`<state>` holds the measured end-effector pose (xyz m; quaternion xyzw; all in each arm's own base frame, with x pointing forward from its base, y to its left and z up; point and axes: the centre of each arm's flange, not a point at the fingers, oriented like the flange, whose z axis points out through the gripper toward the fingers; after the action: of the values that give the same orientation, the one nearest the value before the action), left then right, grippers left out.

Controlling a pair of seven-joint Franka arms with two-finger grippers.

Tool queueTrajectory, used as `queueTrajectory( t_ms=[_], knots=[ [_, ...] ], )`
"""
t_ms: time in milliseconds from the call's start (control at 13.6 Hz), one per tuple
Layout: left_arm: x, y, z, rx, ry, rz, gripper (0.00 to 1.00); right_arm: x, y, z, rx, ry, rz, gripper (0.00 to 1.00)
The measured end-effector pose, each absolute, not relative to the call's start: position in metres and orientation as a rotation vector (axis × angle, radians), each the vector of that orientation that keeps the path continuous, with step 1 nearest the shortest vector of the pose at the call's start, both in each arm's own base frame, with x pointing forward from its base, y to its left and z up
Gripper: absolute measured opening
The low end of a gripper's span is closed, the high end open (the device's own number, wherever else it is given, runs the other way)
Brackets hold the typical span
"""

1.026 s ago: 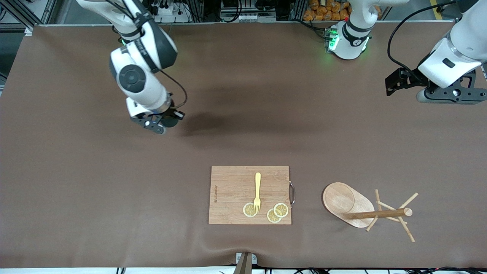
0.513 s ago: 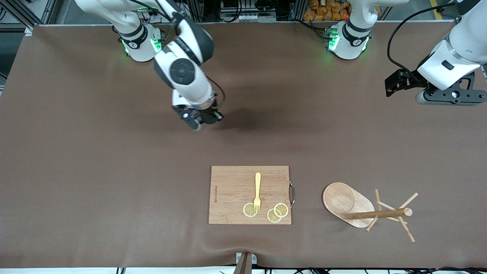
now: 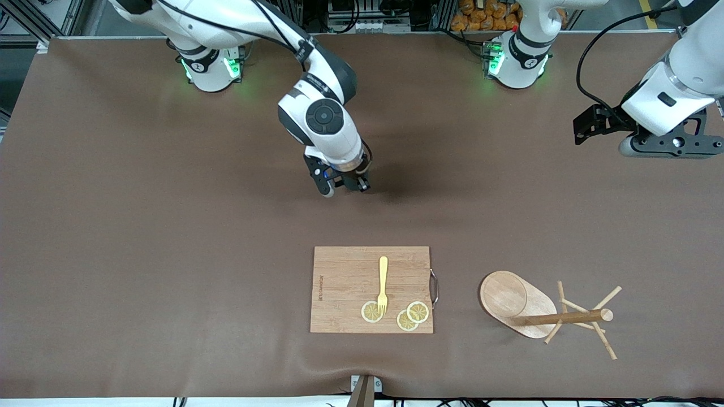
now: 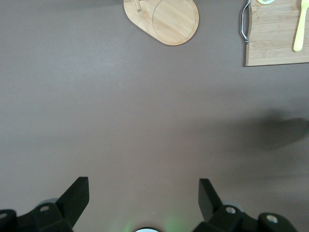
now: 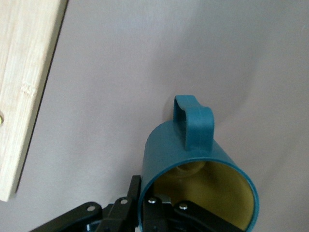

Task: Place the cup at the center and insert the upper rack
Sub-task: 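Lift the teal mug with the right gripper and carry it toward the table center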

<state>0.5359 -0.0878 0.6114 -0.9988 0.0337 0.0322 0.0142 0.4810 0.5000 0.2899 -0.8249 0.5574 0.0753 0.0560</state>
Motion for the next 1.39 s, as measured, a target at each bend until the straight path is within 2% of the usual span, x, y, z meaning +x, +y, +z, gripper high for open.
queueTrajectory(
  t_ms=[513,1026,1393],
  knots=[
    [0.536,-0.088,0.609,-3.109,0.105,0.108,1.00,0.459,0.543,0.270,-2.419,1.738,0.256,0.05],
    [0.536,-0.088,0.604,-3.107,0.105,0.124,1.00,0.444,0.562,0.247,-2.420,1.793,0.205,0.05],
    [0.536,-0.088,0.600,-3.105,0.105,0.138,1.00,0.446,0.561,0.241,-2.420,1.801,0.193,0.05]
  ],
)
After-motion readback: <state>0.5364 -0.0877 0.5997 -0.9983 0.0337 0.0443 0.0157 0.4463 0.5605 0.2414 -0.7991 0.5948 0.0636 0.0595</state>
